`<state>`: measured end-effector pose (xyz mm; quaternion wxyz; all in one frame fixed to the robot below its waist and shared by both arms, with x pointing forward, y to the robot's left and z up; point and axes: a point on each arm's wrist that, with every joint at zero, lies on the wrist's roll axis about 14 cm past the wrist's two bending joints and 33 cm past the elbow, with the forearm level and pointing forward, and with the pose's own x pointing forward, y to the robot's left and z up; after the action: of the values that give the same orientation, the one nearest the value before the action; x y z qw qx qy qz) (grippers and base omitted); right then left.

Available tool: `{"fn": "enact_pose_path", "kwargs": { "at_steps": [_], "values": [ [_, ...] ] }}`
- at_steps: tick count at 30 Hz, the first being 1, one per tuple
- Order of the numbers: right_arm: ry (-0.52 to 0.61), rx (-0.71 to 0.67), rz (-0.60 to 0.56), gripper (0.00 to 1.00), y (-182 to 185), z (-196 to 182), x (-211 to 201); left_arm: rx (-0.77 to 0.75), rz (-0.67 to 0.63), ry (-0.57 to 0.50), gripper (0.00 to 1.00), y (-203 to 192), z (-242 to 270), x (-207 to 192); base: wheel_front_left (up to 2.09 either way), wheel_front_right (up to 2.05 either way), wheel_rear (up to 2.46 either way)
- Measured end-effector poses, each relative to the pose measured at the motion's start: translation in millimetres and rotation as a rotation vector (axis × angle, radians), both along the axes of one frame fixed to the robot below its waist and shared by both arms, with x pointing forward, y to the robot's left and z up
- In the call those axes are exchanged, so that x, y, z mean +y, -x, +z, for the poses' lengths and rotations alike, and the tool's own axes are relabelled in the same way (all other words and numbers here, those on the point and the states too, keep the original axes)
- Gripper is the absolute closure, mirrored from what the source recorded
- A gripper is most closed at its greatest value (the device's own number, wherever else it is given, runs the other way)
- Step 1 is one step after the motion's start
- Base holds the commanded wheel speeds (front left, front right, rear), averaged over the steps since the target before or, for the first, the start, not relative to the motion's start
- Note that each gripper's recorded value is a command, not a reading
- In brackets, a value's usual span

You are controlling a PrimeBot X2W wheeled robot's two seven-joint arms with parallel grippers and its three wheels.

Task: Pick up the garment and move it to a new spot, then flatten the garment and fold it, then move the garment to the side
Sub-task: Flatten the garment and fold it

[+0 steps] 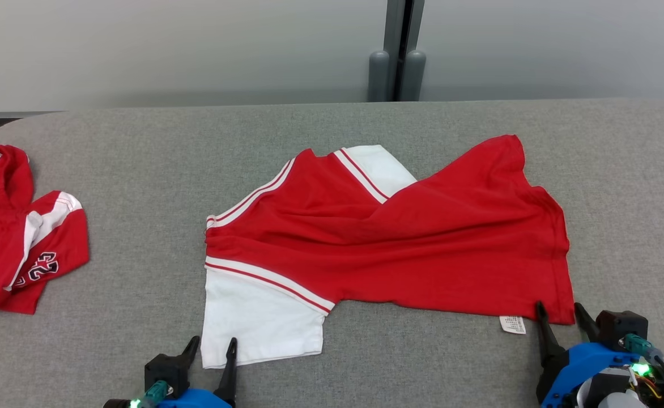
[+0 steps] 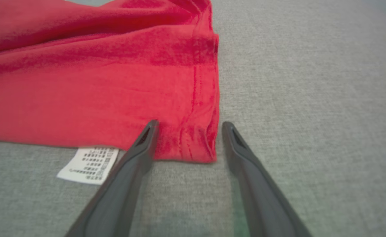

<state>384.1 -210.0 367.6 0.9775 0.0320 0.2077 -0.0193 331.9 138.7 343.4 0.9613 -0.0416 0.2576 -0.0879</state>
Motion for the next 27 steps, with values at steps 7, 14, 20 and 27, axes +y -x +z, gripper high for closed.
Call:
{"fn": "enact_pose_path", "kwargs": {
  "at_steps": [7,14,20,27],
  "values": [
    [-0.020,0.013,0.002,0.05,-2,-5,5,0.024,-0.013,0.005,0.00,1,-4,-4,0.00,0.00,0.00],
    [-0.063,0.008,0.000,1.00,-2,-6,12,0.051,-0.024,0.014,1.00,1,-7,-8,0.00,0.00,0.00],
    [-0.083,-0.015,0.007,1.00,-1,0,17,-0.002,-0.035,0.022,1.00,-4,3,-11,0.00,0.00,0.00],
    [-0.133,-0.088,0.016,1.00,2,17,27,-0.198,-0.021,0.084,1.00,-26,52,-17,0.00,0.00,0.00]
  ]
}}
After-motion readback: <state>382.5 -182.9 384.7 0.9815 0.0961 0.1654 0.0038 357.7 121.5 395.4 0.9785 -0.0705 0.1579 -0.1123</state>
